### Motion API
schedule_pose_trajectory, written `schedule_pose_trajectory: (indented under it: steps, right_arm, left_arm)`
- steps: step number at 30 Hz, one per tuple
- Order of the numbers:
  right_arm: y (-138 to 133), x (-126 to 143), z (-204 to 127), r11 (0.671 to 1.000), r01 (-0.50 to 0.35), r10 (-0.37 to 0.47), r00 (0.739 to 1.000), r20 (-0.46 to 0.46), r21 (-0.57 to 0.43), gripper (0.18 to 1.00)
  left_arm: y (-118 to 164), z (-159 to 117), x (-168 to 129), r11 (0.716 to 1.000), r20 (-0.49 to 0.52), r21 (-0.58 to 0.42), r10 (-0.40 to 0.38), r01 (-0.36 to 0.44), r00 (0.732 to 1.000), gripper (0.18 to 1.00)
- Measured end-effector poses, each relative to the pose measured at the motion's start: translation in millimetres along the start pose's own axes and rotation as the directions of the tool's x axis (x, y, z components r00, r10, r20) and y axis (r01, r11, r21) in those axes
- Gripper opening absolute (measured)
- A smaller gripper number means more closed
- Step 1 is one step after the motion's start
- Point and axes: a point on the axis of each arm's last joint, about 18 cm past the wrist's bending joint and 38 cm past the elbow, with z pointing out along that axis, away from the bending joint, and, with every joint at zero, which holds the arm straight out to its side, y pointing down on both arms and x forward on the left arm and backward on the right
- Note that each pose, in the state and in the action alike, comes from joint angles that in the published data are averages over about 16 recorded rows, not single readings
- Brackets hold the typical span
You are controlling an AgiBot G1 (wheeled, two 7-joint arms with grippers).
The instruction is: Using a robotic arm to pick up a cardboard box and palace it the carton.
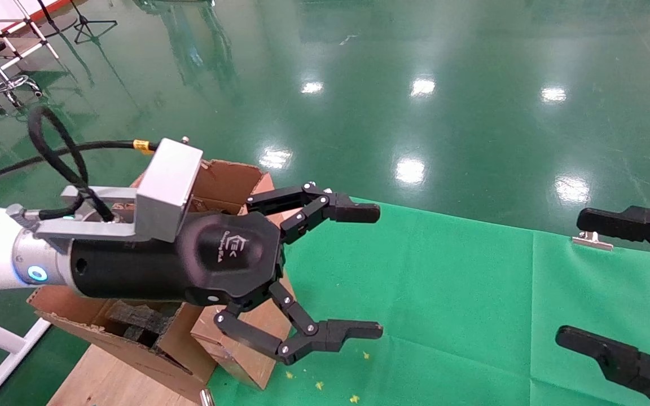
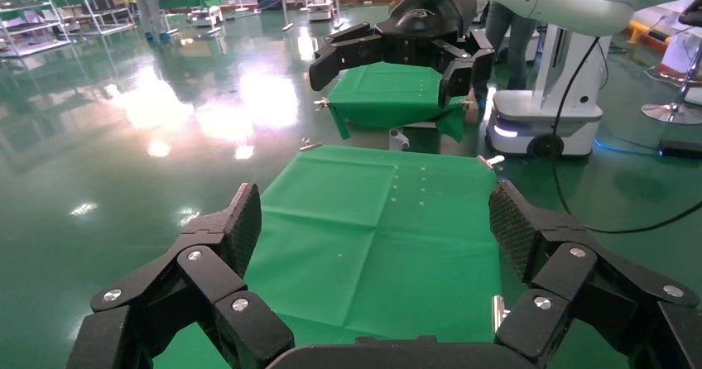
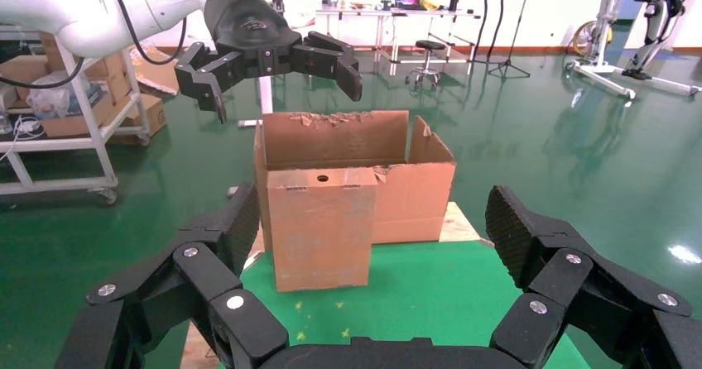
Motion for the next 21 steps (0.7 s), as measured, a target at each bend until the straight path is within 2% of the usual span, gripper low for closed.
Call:
schedule_pose_trajectory:
  steps: [12, 21]
  right_arm:
    - [0.0, 0.0, 0.0, 1.000, 0.000, 0.000, 1.000, 0.000, 0.000, 1.001]
    - [0.0, 0.0, 0.0, 1.000, 0.000, 0.000, 1.000, 0.000, 0.000, 0.997]
  left_arm:
    - [0.7, -0.3, 0.1, 1.000, 0.001, -0.007, 0.001, -0.001, 1.000, 1.001]
    - [10.3, -3.0, -4.2, 0.991, 0.028, -0.131, 0.000, 0.004, 1.000, 1.001]
